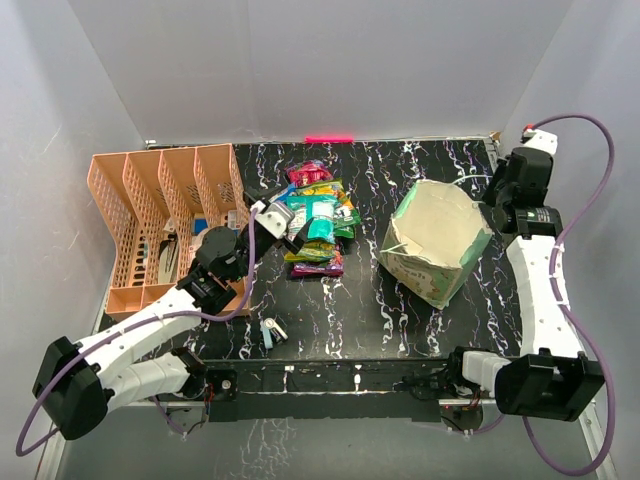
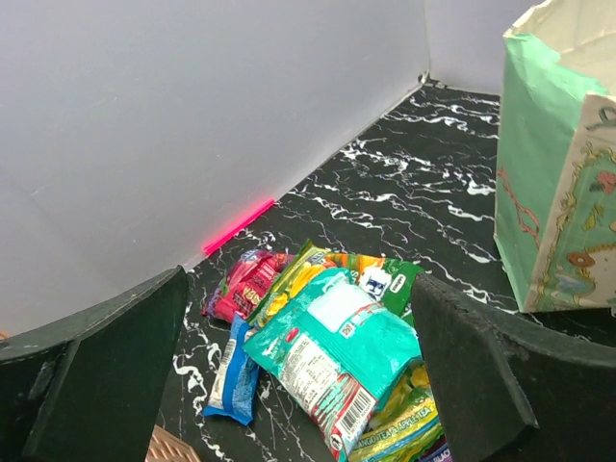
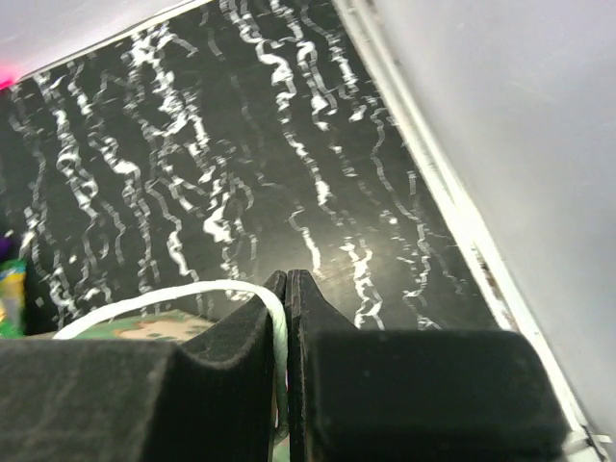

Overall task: Take the snacks out of the paper bag
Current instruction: Adjust the paper bag at the center of the board.

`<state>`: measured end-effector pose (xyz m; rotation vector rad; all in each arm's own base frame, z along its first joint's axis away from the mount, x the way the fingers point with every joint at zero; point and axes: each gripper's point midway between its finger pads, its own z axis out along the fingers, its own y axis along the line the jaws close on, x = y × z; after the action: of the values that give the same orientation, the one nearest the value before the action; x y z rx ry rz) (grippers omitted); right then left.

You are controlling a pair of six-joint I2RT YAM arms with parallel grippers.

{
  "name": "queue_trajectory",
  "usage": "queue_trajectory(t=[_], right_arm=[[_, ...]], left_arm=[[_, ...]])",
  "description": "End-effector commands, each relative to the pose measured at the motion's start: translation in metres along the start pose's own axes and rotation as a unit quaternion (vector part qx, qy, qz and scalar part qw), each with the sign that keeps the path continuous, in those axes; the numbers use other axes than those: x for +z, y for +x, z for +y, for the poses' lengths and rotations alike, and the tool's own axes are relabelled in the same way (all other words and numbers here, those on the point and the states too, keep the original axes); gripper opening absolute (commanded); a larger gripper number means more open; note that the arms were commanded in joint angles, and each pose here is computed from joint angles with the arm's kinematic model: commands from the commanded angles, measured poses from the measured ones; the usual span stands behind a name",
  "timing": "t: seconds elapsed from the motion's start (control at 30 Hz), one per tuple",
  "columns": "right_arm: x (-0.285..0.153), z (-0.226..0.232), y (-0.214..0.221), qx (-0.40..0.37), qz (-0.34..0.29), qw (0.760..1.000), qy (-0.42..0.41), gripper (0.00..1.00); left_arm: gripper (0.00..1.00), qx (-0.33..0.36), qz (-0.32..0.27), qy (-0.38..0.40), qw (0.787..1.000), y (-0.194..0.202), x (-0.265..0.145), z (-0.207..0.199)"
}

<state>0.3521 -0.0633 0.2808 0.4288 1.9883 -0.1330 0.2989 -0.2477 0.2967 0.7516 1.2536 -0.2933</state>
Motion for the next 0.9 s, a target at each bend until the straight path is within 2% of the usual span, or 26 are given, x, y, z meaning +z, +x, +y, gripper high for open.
queue_trajectory(t=[0.0,0.17,0.33,0.4,0.53,0.63,0.73,0.87], right_arm=[[-0.004,-0.019,-0.037,-0.009,-0.071,0.997,0.027,0.09],[0.000,-0.015,-0.045,-0.034,-0.060,0.997,0.019,0.22],[0.002,-0.024,-0.055,-0.053,-0.060,0.996,0.048,0.29],[0.004,-0.019,-0.056,-0.055,-0.053,0.996,0.035,0.37],[-0.004,-0.009,-0.056,-0.053,-0.045,0.998,0.005,0.63],[-0.004,-0.016,-0.061,-0.057,-0.048,0.997,0.026,0.73],[0.014,-0.031,-0.060,-0.066,-0.028,0.994,0.078,0.72],[0.035,-0.023,-0.055,-0.076,0.003,0.995,0.062,0.73]], left_arm=[[0.98,-0.019,-0.042,-0.050,0.998,-0.034,-0.005,0.025],[0.98,-0.018,-0.039,-0.065,0.997,-0.033,-0.007,0.031],[0.98,-0.035,-0.012,-0.089,0.995,-0.031,-0.006,0.040],[0.98,-0.038,-0.009,-0.091,0.995,-0.029,-0.006,0.041],[0.98,-0.038,-0.010,-0.092,0.995,-0.030,-0.007,0.041],[0.98,-0.040,-0.007,-0.094,0.995,-0.026,-0.005,0.040],[0.98,-0.042,-0.002,-0.093,0.995,-0.023,-0.004,0.039],[0.98,-0.040,0.003,-0.090,0.995,-0.020,-0.002,0.038]])
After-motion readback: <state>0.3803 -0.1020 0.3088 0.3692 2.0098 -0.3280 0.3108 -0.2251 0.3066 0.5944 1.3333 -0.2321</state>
